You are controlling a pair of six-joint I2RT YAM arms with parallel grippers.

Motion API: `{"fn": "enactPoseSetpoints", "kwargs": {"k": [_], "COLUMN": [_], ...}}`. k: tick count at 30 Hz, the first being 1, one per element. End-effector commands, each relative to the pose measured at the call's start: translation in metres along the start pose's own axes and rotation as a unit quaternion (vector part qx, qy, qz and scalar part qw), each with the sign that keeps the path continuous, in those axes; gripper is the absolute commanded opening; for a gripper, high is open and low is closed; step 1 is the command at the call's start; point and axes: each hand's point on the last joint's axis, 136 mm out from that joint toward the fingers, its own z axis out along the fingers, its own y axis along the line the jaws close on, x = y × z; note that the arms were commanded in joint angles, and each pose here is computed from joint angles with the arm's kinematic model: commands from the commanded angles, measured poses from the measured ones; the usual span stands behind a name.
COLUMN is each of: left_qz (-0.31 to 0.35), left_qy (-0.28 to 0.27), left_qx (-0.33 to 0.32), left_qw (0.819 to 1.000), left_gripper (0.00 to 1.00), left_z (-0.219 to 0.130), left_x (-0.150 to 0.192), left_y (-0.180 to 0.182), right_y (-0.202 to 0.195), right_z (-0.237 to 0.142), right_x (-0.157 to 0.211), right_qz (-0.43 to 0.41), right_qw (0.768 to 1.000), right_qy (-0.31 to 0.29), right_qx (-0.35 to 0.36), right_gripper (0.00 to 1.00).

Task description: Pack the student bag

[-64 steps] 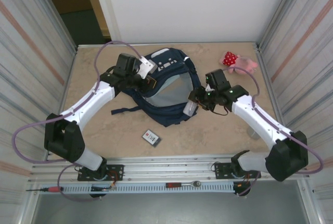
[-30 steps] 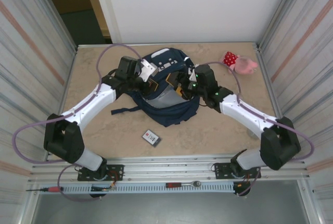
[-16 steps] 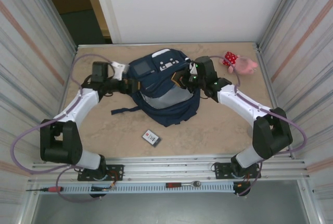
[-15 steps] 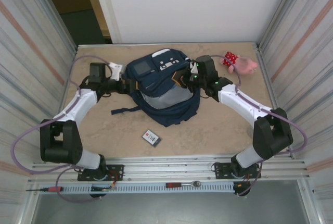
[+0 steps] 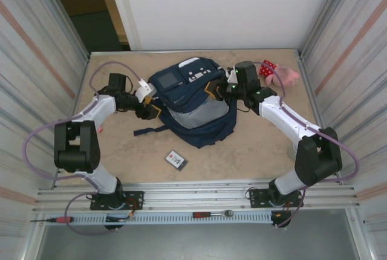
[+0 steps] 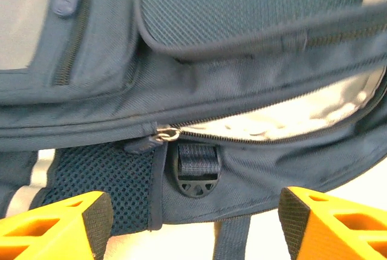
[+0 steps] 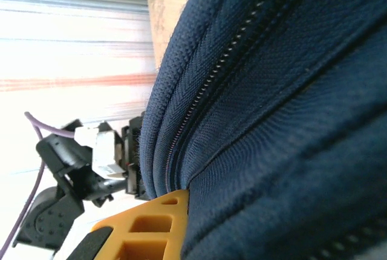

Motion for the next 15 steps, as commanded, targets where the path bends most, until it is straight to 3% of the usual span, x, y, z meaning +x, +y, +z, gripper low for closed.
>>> {"fn": "enactPoseSetpoints", "kwargs": {"k": [1,7,15], "left_qz": [0.111,0.148,0.125], "left_qy": [0.035,0.051,0.062], "left_qx": [0.027,0.039,0.044], "left_qw": [0.993,0.987,0.989], "left_gripper": [0.75,0.76,0.78], "left_z": [0.011,0.031,0.055], "left_x": [0.011,0.010,0.004], "left_y": [-0.007,0.002,0.015], "right_y": [0.023,0.009,-0.003], "right_z": [-0.006,-0.003,-0.009], "right_x": [-0.003,0.004,0.003], "right_qz": [-0.034,-0.021,-0.007], "right_qw": [0.999,0.999,1.000], "right_qy": [0.004,0.024,0.023], "right_qx": [-0.035,-0.023,-0.016], "right_gripper": [0.01,0.02,0.02]}}
